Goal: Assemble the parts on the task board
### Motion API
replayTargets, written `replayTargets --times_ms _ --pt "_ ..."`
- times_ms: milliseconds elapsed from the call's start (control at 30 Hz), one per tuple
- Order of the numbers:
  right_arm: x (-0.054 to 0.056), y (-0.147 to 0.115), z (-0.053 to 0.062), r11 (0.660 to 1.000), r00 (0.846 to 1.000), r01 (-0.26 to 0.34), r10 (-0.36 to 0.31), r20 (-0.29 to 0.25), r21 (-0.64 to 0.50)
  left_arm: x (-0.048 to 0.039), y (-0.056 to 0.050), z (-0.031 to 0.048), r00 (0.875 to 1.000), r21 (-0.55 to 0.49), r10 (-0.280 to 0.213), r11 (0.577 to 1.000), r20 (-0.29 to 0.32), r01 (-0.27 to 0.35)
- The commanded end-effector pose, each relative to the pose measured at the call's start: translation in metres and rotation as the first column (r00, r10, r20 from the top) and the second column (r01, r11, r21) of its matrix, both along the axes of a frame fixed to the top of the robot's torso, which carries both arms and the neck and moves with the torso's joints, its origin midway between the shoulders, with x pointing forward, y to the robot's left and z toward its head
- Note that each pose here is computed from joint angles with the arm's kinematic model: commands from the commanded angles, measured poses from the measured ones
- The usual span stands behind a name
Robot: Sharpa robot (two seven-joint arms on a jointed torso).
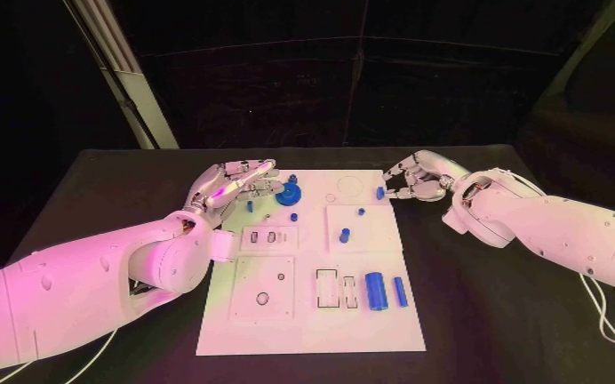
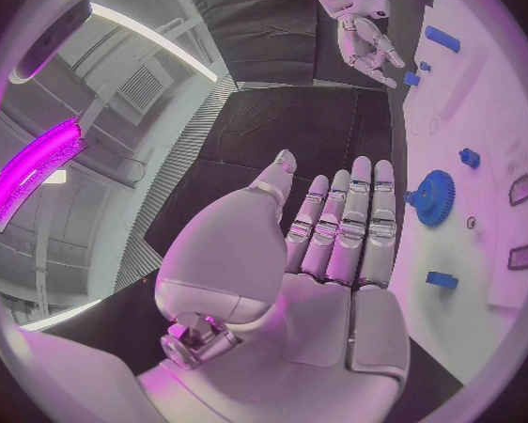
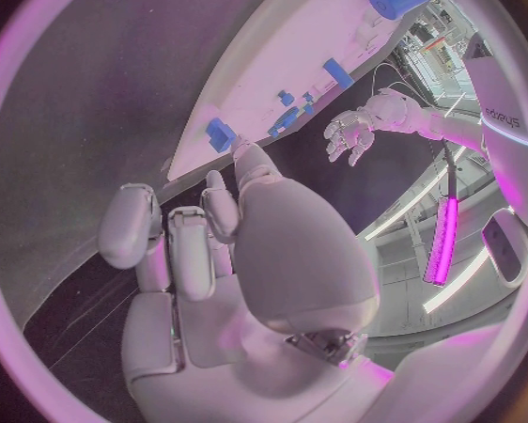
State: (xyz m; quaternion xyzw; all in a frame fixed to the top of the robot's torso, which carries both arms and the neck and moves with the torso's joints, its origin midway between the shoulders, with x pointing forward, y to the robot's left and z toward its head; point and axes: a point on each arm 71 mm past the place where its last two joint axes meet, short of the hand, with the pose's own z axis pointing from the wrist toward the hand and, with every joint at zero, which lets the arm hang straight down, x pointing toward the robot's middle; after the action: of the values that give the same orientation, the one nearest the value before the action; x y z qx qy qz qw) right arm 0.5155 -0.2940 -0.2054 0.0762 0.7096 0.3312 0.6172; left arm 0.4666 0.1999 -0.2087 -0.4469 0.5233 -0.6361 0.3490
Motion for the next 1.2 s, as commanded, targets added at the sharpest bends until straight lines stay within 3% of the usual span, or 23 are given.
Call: replayTargets --times_ms 33,1200 --pt "0.0 0.002 -0.001 1.0 1.0 -0.023 0.023 -0.007 -0.005 -0.0002 -0.001 0.0021 1.0 -0.007 -0.011 1.0 0.019 0.012" --pt "0.005 0.01 -0.012 0.999 0.999 -0.035 0.034 -0.036 -0.039 -0.0004 0.001 0.0019 1.0 -0.004 -0.008 1.0 0.016 0.008"
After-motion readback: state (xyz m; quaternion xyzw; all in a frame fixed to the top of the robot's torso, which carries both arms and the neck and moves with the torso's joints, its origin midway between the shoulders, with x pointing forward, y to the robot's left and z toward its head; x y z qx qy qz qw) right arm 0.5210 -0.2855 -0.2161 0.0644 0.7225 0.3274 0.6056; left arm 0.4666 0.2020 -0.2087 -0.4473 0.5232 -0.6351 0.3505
